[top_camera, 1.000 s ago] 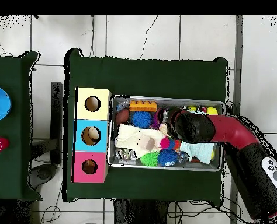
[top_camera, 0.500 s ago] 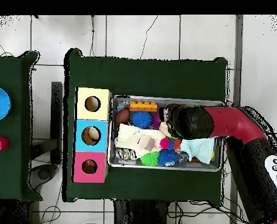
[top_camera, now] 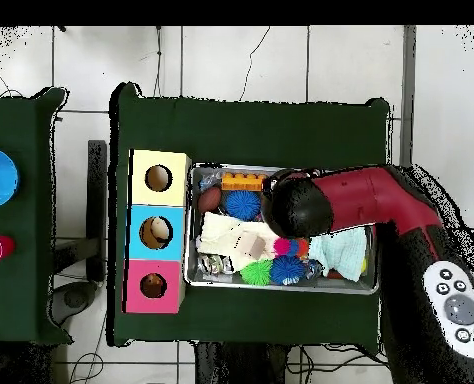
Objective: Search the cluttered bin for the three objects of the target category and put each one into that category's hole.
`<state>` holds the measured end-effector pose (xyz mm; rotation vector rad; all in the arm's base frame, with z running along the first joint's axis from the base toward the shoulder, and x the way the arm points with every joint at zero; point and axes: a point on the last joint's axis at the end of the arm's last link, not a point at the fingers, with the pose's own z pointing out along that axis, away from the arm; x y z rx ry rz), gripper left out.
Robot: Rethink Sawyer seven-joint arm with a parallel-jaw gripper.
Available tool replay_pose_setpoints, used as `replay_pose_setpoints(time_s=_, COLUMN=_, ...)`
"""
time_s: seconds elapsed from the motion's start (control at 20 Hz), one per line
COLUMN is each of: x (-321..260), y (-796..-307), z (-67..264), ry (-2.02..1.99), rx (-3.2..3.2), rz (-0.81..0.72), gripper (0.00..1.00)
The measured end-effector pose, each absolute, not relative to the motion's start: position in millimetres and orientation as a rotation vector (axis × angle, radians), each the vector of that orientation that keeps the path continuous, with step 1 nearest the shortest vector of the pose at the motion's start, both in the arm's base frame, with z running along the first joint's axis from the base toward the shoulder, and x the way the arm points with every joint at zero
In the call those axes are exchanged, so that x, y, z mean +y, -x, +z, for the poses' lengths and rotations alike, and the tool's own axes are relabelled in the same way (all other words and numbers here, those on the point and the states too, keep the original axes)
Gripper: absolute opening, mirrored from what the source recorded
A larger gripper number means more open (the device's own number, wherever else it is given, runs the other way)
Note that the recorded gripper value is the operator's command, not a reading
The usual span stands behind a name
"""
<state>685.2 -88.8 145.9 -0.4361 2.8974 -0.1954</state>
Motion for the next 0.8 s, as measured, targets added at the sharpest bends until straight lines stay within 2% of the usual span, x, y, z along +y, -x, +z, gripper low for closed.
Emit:
replay_pose_setpoints(time_s=0.15, x=-84.1, y=-689.1, z=146.0, ry=0.520, rx=2.855, rz=-0.298, gripper=0.00)
replay_pose_setpoints(time_s=0.35, x=-86.9, y=-695.6, z=142.4, ry=0.575, rx=2.793, rz=-0.363, gripper=0.00)
replay_pose_setpoints(time_s=0.8, x=-113.3, y=-697.8, z=128.2, ry=0.594, rx=2.699, rz=-0.418, gripper=0.00)
